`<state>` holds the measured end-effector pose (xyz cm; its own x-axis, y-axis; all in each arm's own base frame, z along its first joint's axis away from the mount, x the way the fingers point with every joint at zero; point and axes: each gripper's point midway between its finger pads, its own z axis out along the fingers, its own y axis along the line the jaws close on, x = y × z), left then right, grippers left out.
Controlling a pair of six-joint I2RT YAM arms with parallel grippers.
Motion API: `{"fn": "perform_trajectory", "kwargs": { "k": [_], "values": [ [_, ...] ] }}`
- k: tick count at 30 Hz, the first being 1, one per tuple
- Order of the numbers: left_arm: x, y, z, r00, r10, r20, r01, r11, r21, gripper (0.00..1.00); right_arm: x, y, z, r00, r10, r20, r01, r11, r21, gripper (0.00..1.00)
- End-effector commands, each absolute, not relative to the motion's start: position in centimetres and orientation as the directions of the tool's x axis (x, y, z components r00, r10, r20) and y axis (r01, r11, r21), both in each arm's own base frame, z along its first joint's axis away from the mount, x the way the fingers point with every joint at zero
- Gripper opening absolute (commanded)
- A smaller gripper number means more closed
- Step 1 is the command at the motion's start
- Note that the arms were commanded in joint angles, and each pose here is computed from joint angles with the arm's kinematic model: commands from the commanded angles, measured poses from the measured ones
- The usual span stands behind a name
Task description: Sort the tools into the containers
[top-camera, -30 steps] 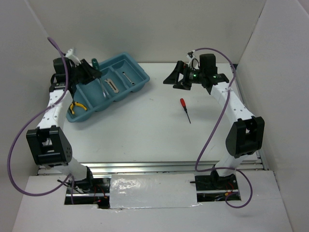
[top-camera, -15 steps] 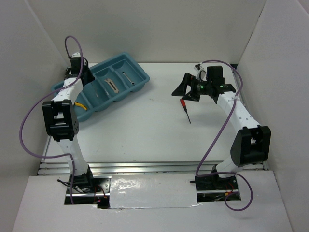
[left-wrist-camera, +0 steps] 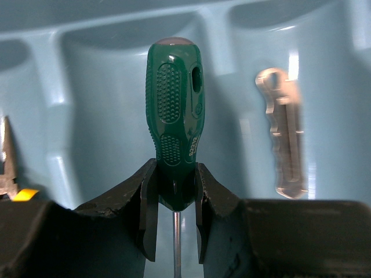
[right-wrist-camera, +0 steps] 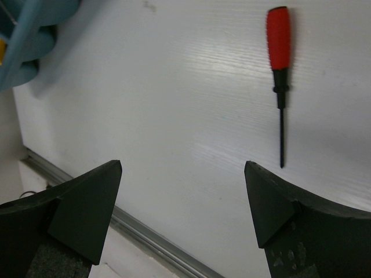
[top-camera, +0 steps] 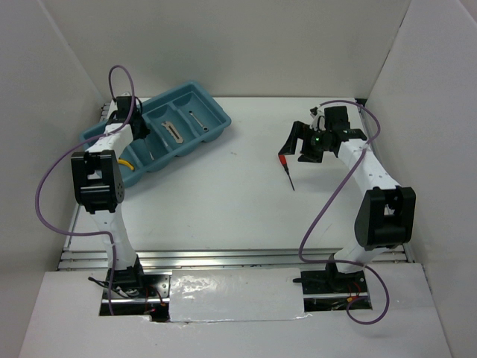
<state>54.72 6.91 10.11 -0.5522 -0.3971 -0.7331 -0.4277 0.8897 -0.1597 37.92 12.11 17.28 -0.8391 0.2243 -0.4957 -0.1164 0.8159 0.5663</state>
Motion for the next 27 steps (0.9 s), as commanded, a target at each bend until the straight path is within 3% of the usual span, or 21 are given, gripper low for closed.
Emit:
{"fn": "perform_trajectory", "kwargs": {
  "k": [1, 3, 5, 7, 13, 18, 22, 27],
  "values": [
    [54.4, 8.5, 9.0, -0.541, -0.440, -0.717, -0.471, 0.864, -0.175, 0.07, 38.4, 10.2, 16.1, -0.851, 0.204, -0.484, -0.065, 0.873, 0.483, 0.94],
    [54.7, 8.8, 8.8, -0.549, -0.440, -0.711, -0.462, 0.868, -0.180, 0.19, 38.5, 9.8, 15.3, -0.858, 0.196, -0.476, -0.053, 0.886, 0.460, 0.93],
    [54.8, 8.7, 8.7, -0.558, -0.433, -0.708, -0.449, 0.875, -0.181, 0.45, 38.6, 9.6, 14.6, -0.867, 0.190, -0.460, -0.041, 0.894, 0.446, 0.91],
    [55.2, 8.5, 9.2, -0.558, -0.420, -0.716, -0.430, 0.884, -0.184, 0.57, 38.6, 9.5, 14.0, -0.872, 0.159, -0.463, -0.043, 0.917, 0.397, 0.88],
    [55.4, 7.6, 12.2, -0.551, -0.396, -0.735, -0.385, 0.902, -0.197, 0.65, 39.0, 8.3, 10.9, -0.899, 0.055, -0.434, -0.040, 0.978, 0.207, 0.81],
    [54.7, 6.0, 20.4, -0.461, -0.318, -0.829, -0.272, 0.939, -0.210, 0.76, 39.7, 7.7, 9.3, -0.903, -0.052, -0.426, -0.087, 0.994, 0.065, 0.72],
    [51.8, 3.7, 28.9, -0.333, -0.251, -0.909, -0.153, 0.965, -0.211, 0.90, 41.0, 8.5, 8.0, -0.914, -0.098, -0.394, -0.122, 0.992, 0.035, 0.69],
    [46.5, -0.4, 32.8, -0.271, -0.159, -0.949, 0.002, 0.986, -0.166, 0.93, 42.2, 9.9, 6.8, -0.925, -0.142, -0.353, -0.155, 0.988, 0.009, 0.68]
  ]
}}
